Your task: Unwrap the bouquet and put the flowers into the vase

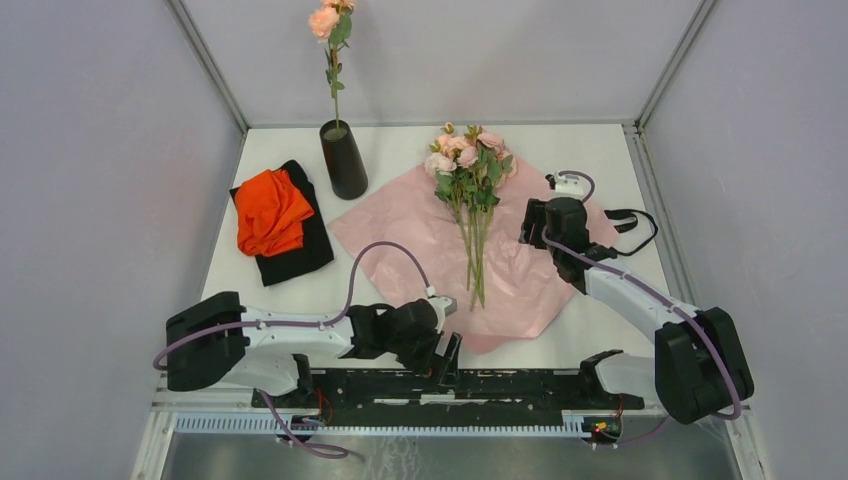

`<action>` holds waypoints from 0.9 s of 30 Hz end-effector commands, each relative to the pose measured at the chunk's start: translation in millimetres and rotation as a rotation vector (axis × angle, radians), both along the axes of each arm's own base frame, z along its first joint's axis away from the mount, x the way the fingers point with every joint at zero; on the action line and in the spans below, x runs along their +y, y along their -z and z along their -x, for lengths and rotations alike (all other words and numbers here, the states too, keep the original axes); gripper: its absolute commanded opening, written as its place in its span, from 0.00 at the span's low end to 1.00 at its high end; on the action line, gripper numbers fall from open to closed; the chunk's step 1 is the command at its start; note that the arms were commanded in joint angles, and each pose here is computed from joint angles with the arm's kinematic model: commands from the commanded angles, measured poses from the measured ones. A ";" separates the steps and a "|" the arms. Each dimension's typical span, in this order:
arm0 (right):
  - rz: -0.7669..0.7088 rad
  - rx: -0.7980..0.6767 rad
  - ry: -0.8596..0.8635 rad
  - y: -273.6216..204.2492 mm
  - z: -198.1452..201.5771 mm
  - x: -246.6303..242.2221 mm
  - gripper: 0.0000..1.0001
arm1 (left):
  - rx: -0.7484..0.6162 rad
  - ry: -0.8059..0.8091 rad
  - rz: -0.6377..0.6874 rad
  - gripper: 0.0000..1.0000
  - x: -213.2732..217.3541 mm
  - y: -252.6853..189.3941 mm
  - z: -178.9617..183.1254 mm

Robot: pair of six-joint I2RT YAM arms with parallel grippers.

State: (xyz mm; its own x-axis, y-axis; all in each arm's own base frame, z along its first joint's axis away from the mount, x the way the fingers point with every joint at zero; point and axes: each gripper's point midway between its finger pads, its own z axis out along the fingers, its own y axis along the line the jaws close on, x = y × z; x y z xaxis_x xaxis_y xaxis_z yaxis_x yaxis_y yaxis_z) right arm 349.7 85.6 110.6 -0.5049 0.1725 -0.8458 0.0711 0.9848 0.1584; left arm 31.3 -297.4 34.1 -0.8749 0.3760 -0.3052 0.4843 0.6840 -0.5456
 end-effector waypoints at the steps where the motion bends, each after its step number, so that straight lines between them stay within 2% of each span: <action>1: 0.001 -0.033 -0.060 -18.4 -11.0 21.8 0.67 | 0.074 0.074 -0.025 1.00 3.2 6.4 29.3; 6: 0.023 -0.024 -0.119 -17.3 -4.6 43.3 0.67 | -0.042 0.083 0.053 1.00 -2.5 -44.2 17.9; 9: 0.018 -0.011 -0.152 -13.2 0.3 57.0 0.67 | -0.131 0.080 0.121 1.00 -2.3 -91.7 8.0; 12: 0.022 0.011 -0.197 -5.0 10.0 74.5 0.66 | -0.254 0.019 0.168 1.00 5.3 -136.2 -11.6; 14: 0.022 0.021 -0.216 0.6 19.0 83.0 0.66 | -0.388 -0.104 0.155 1.00 15.2 -159.0 -42.1; 19: 0.014 0.042 -0.280 14.0 53.1 101.1 0.65 | -0.590 -0.360 0.059 1.00 39.7 -178.3 -97.6; 22: 0.008 0.056 -0.311 25.2 79.9 103.6 0.65 | -0.641 -0.449 0.037 1.00 39.7 -180.6 -117.4; 27: -0.021 0.110 -0.376 51.4 130.3 110.6 0.64 | -0.679 -0.508 0.032 1.00 29.1 -180.1 -136.1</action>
